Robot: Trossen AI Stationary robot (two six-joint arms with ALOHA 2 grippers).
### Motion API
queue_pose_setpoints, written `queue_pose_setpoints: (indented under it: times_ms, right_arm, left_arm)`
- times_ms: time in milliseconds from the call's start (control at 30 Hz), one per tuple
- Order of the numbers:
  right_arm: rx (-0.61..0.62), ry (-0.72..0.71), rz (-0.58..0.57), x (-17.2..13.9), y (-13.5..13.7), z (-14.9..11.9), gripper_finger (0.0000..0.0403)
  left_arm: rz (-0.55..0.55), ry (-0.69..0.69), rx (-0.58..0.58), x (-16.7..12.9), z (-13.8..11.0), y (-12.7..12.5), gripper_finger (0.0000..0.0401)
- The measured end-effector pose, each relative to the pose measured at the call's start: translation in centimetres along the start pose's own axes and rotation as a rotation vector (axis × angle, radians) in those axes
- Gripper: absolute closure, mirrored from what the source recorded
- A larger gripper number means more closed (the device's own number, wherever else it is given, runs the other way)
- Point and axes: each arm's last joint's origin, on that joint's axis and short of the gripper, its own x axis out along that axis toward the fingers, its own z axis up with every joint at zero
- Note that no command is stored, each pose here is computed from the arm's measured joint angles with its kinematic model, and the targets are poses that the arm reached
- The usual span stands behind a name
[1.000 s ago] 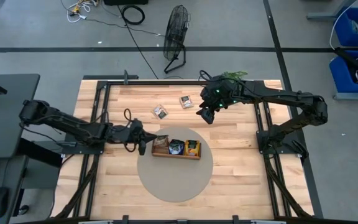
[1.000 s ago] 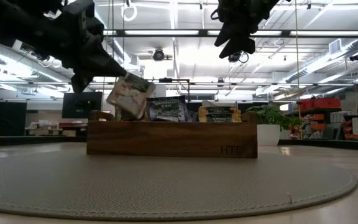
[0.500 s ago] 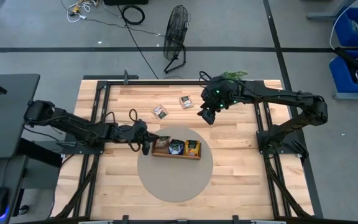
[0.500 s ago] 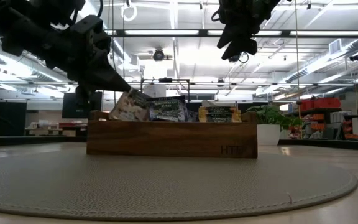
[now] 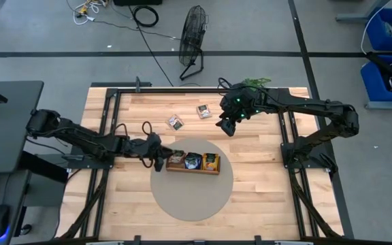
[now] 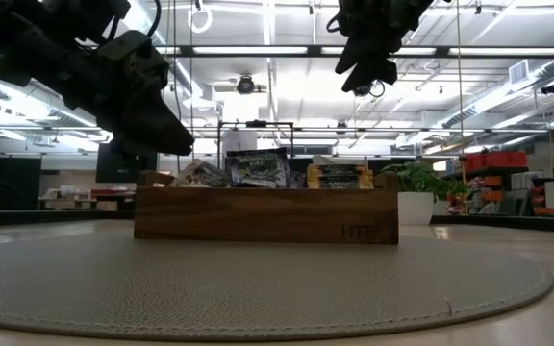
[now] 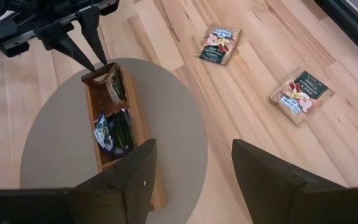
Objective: Pick & Place Tea
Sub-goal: Put the brown tea bag into the left section of the wooden organizer
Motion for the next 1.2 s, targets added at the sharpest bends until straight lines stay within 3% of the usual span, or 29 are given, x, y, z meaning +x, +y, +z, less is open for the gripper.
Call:
queue_pose_setpoints:
  times_ms: [333,667,900,1200]
  right_arm:
    - [-0.001,-0.004,0.000,0.0,0.0,0.0,0.0185]
    - [0.020,-0.083,0.010,0.3,0.0,0.9,0.0185]
    - [0.099,-0.085,0.051,2.5,-0.9,1.8,0.0185]
    - [0.197,-0.064,0.026,5.9,-4.3,2.5,0.0185]
  left_arm:
    - [-0.033,-0.120,-0.075,-1.3,2.1,0.2,0.0233]
    - [-0.015,-0.261,-0.151,-2.9,4.8,1.7,0.0244]
    - [-0.057,-0.311,-0.212,-4.0,5.9,2.1,0.0247]
    - [-0.071,-0.330,-0.225,-4.3,6.2,2.2,0.0247]
